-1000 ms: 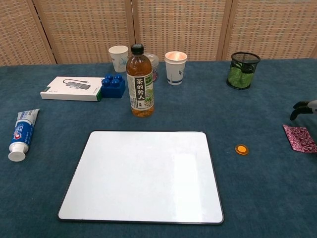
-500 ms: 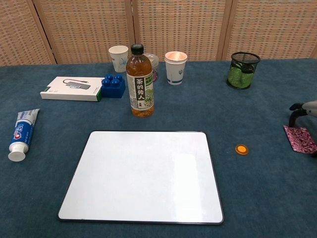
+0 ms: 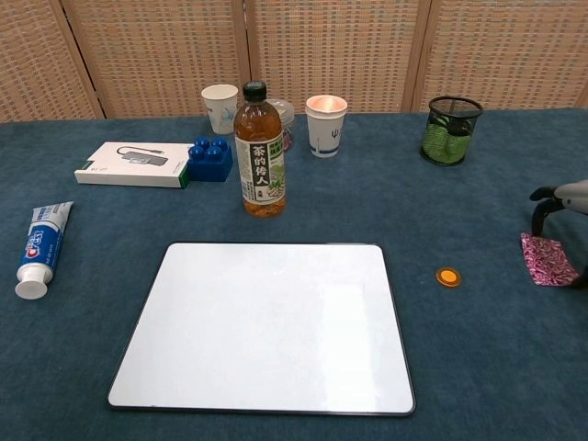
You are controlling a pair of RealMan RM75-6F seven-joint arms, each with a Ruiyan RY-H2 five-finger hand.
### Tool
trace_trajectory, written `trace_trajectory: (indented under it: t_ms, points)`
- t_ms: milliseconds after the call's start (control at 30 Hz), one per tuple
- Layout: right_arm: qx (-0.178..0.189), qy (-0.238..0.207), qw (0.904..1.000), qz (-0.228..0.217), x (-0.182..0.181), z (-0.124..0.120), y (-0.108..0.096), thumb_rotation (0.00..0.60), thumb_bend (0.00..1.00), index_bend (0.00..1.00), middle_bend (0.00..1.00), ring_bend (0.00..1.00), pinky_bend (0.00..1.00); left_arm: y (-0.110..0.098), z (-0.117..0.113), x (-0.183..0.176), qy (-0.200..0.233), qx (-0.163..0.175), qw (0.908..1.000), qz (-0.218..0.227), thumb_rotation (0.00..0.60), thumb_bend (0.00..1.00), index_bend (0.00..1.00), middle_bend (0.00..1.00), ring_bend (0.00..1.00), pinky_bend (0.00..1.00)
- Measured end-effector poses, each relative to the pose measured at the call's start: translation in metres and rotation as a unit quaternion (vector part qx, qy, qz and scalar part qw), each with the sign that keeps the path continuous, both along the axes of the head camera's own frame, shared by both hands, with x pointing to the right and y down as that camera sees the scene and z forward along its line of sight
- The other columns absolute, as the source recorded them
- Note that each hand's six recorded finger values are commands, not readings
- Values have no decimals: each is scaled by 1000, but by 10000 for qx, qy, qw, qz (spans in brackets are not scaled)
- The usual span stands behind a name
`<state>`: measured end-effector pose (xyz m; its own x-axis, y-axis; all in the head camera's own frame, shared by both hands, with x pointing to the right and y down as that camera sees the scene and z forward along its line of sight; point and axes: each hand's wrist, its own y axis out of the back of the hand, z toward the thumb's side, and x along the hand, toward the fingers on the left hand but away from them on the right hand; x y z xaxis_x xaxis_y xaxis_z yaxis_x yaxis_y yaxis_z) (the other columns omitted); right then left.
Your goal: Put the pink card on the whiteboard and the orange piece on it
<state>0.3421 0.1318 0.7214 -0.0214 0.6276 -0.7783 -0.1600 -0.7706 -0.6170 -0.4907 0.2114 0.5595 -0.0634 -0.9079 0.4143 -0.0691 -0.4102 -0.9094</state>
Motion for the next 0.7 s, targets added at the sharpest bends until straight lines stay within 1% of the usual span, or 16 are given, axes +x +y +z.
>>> trace_trajectory:
  t_ms: [133,333,500,600,700]
  points:
    - [27,-196,9998,-49,-10,-11,0,600,131,434,0,0,0,0,0,0,6,-1,10000,3,600,0,0,0,0,0]
    - [-5,-650,9976,-248,-41,-33,3,600,131,434,0,0,0,1,0,1,15,-15,10000,15,600,0,0,0,0,0]
    - [-60,-1045,9928,-585,-84,-51,5,600,131,434,0,0,0,0,0,1,27,-18,10000,12,600,0,0,0,0,0]
    - [-60,-1138,9898,-858,-111,-55,3,600,131,434,0,0,0,0,0,0,42,-27,10000,4,600,0,0,0,0,0]
    - [-94,-1208,9871,-1044,-140,-54,3,600,131,434,0,0,0,0,0,-1,63,-33,10000,-21,600,0,0,0,0,0]
